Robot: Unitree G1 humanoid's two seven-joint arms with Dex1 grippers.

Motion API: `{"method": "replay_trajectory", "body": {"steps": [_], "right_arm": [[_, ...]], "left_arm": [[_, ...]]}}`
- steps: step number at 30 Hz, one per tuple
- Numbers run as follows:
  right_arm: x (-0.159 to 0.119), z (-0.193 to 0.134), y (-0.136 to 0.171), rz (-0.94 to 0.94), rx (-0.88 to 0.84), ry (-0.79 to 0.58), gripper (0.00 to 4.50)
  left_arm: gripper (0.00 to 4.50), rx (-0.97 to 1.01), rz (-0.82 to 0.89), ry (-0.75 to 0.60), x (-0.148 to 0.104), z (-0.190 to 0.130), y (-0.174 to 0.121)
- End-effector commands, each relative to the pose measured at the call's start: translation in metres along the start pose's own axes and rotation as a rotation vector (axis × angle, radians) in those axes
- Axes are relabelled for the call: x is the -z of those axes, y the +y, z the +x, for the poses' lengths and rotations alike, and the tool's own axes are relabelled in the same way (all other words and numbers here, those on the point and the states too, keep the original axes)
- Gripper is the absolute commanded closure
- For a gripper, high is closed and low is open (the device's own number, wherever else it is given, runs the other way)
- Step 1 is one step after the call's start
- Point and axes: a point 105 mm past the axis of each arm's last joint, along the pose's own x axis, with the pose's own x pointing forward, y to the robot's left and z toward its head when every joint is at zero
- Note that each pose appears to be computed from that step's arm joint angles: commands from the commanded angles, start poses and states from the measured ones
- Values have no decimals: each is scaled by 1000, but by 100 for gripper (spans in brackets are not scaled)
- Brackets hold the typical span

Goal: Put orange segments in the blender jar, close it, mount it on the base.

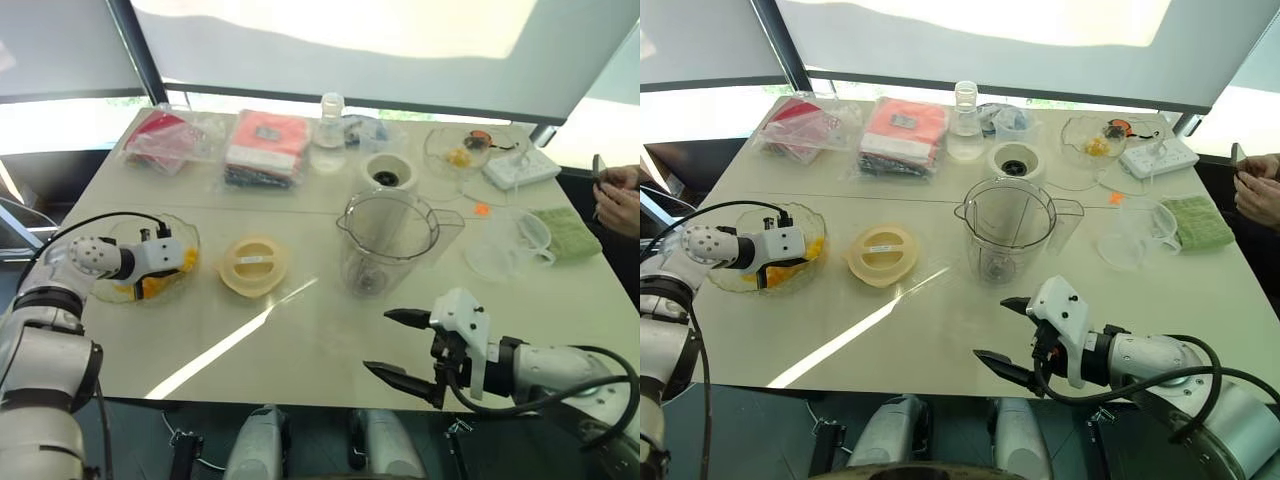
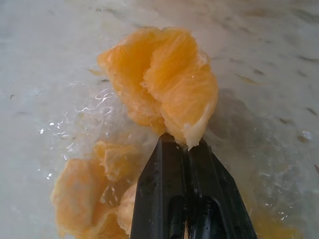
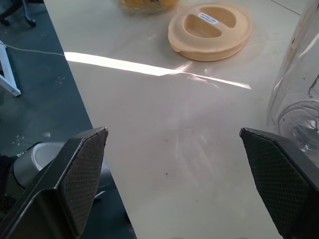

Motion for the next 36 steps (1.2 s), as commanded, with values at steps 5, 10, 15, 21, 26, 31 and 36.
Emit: {"method": "replay_trajectory", "body": {"steps": [5,10,15,21,26,31,36], "right_arm": [[0,1,-1,-13,-14,-14,0],[5,1,-6,-2,-10,-8,0],[7,5,-8,2,-13,-9,0],[7,5,-10,-1,-6,-8,0],[6,5,-12,-2,3,-5,0],[7,4,-13,-1,8,2,0],[8,4,-15,-1,13,5,0]], "left_arm": [[447,-76,-186,-231,-22,-61,47],[447,-26,-274,-306,-33,-106,64],[447,-10,-316,-369,-44,-121,70],[447,27,-296,-361,-48,-123,66],[447,26,-284,-365,-50,-126,66],[447,39,-255,-356,-54,-132,67],[447,20,-254,-336,-48,-138,67]]}}
